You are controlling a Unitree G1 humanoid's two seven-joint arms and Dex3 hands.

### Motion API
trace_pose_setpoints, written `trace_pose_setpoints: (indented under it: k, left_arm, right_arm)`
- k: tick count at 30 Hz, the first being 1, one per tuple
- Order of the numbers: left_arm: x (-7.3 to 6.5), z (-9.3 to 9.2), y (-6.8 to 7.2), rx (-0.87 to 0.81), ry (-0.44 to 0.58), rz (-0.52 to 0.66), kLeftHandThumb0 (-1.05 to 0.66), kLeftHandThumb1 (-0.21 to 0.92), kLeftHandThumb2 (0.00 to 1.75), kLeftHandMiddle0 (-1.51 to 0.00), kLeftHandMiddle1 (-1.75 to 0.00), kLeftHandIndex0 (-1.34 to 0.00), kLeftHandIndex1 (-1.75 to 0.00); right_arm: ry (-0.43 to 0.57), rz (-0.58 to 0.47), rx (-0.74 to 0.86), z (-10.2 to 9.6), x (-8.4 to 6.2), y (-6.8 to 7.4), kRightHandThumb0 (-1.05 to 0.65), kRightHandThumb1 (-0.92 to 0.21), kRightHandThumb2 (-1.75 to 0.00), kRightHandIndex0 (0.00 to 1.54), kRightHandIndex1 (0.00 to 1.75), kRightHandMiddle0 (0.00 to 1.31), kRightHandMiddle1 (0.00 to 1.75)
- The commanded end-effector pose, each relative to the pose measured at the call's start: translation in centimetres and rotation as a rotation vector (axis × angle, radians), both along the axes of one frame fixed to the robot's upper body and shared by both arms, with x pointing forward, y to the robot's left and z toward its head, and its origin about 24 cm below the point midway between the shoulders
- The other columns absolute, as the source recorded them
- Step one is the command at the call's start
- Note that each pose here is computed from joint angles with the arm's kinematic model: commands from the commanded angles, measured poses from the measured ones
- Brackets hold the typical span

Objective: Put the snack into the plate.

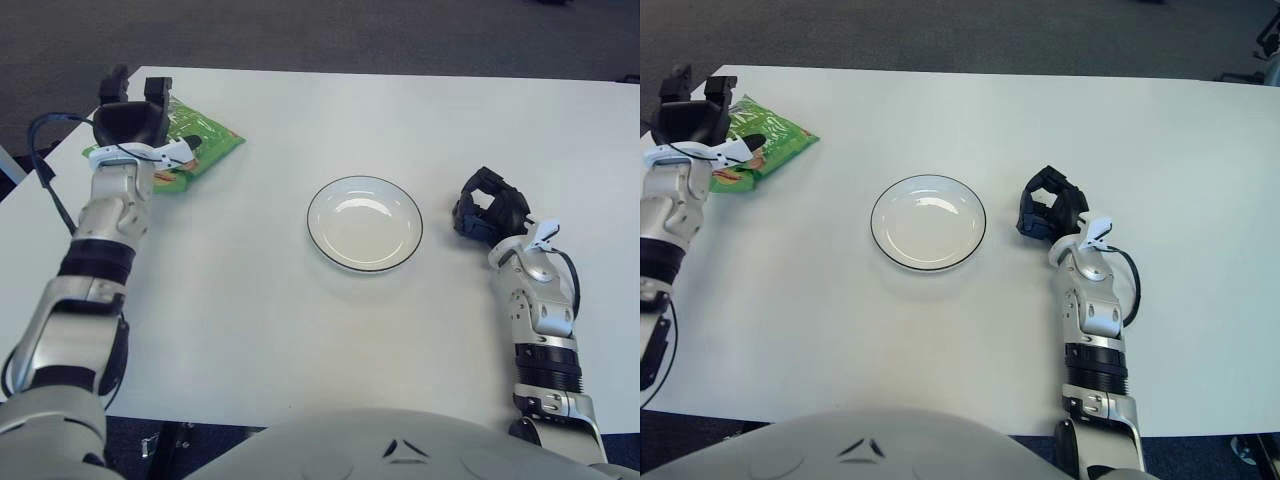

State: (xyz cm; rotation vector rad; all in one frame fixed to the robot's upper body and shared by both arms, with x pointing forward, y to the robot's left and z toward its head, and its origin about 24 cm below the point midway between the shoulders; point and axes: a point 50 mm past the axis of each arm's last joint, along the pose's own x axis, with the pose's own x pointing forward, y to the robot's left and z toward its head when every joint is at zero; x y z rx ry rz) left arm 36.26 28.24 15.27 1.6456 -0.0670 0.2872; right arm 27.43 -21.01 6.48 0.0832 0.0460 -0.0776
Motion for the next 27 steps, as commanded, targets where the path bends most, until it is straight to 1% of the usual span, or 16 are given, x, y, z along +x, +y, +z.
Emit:
trace_pose_setpoints:
  k: [1,3,4,5,7,10,13,15,17,23,27]
  left_arm:
    - [0.9,0.3,0.8,0.018,0.033,0.025,-1.05,0.92,0.72,0.0,0.0,0.0,-0.37]
    - [1.1,0.2,0.9,0.001,0.061,0.027,-1.05,0.92,0.72,0.0,0.0,0.0,-0.33]
    - [1.1,0.2,0.9,-0.009,0.075,0.025,-1.05,0.92,0.73,0.0,0.0,0.0,-0.25]
    - [1.2,0.2,0.9,-0.021,0.092,0.023,-1.05,0.92,0.73,0.0,0.0,0.0,-0.23]
    - [1.3,-0.3,0.9,-0.038,0.144,0.019,-1.05,0.92,0.72,0.0,0.0,0.0,-0.1]
    - [1.4,-0.4,1.1,-0.045,0.194,0.019,-1.05,0.92,0.71,0.0,0.0,0.0,-0.03]
    - [1.5,-0.6,1.4,-0.052,0.228,0.029,-1.05,0.92,0.67,0.0,0.0,0.0,-0.01]
    - [1.4,-1.2,1.8,-0.065,0.251,0.049,-1.05,0.92,0.66,0.0,0.0,0.0,0.0]
    - [1.5,-1.3,1.9,-0.076,0.267,0.063,-1.05,0.92,0.65,0.0,0.0,0.0,0.0]
    - [1.7,-1.5,1.9,-0.136,0.333,0.109,-1.05,0.92,0.71,0.0,0.0,0.0,0.0]
    - [1.7,-1.7,1.9,-0.181,0.344,0.11,-1.05,0.92,0.75,0.0,0.0,0.0,0.0]
  right_arm:
    - [0.183,-0.024,0.05,-4.0,-2.0,0.1,-0.48,-0.31,-1.32,1.29,1.75,0.62,1.75]
    - [0.182,-0.024,0.052,-4.0,-2.0,0.1,-0.48,-0.31,-1.32,1.29,1.75,0.62,1.75]
    - [0.182,-0.025,0.052,-4.0,-2.0,0.1,-0.48,-0.31,-1.32,1.29,1.75,0.62,1.75]
    - [0.182,-0.026,0.052,-4.0,-2.0,0.1,-0.48,-0.31,-1.32,1.29,1.75,0.62,1.75]
    - [0.181,-0.026,0.052,-4.0,-2.0,0.1,-0.48,-0.31,-1.32,1.29,1.75,0.62,1.75]
    - [0.18,-0.025,0.051,-3.9,-2.0,0.2,-0.48,-0.31,-1.32,1.29,1.75,0.62,1.75]
    - [0.18,-0.024,0.049,-3.9,-2.1,0.2,-0.48,-0.31,-1.32,1.29,1.75,0.62,1.75]
    - [0.18,-0.022,0.047,-3.9,-2.1,0.2,-0.48,-0.31,-1.32,1.29,1.75,0.62,1.75]
    - [0.18,-0.021,0.047,-3.9,-2.1,0.2,-0.48,-0.31,-1.32,1.29,1.75,0.62,1.75]
    - [0.175,-0.018,0.049,-3.8,-2.3,0.1,-0.48,-0.31,-1.32,1.29,1.75,0.62,1.75]
    - [0.175,-0.016,0.048,-3.8,-2.3,0.1,-0.48,-0.32,-1.32,1.29,1.75,0.61,1.75]
